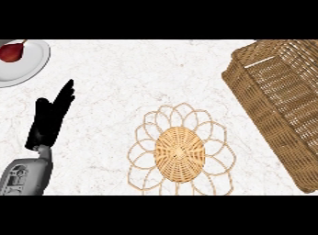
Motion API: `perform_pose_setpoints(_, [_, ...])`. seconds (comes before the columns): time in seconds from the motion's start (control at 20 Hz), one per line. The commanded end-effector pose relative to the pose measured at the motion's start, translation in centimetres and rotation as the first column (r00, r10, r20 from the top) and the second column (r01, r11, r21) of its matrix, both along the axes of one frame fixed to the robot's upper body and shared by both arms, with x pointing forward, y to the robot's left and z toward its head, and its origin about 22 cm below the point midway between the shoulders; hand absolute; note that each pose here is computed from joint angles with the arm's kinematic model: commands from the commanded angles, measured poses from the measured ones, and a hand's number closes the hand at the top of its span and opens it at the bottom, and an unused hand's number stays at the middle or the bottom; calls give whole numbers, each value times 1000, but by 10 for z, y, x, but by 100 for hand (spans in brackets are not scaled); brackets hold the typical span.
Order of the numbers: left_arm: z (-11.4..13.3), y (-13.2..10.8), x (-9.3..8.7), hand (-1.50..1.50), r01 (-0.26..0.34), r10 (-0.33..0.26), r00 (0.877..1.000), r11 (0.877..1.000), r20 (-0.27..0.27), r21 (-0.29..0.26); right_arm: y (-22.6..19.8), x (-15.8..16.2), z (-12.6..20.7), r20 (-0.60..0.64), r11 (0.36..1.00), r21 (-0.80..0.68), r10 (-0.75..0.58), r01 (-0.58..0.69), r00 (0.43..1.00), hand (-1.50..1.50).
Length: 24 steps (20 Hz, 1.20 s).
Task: Pick the bell pepper from the placemat and place it in the basket
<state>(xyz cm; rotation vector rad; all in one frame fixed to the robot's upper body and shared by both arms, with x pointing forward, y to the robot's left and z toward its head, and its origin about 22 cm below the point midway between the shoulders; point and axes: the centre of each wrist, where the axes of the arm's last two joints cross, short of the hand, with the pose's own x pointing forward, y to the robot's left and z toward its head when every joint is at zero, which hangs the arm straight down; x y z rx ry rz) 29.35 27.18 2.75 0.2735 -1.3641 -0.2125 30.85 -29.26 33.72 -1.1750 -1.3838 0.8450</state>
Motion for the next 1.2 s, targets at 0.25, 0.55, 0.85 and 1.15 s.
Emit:
perform_pose_setpoints(0.25, [-1,-1,-1,0,9,-9,1000,1000,-7,-1,-53,23,-49,-52,997,19,79,-78,996,150])
perform_pose_setpoints(0.55, [14,-2,6,0,4,-5,1000,1000,-15,-10,-66,43,-66,-86,996,1,85,-85,993,150])
perform_pose_setpoints(0.85, [-5,-8,9,0,30,-30,1000,999,0,-16,-86,65,-113,-179,975,219,58,-18,982,150])
perform_pose_setpoints(1.15, [-15,-3,-4,0,11,-11,1000,1000,7,0,-95,59,-151,-110,947,317,81,-42,991,-150])
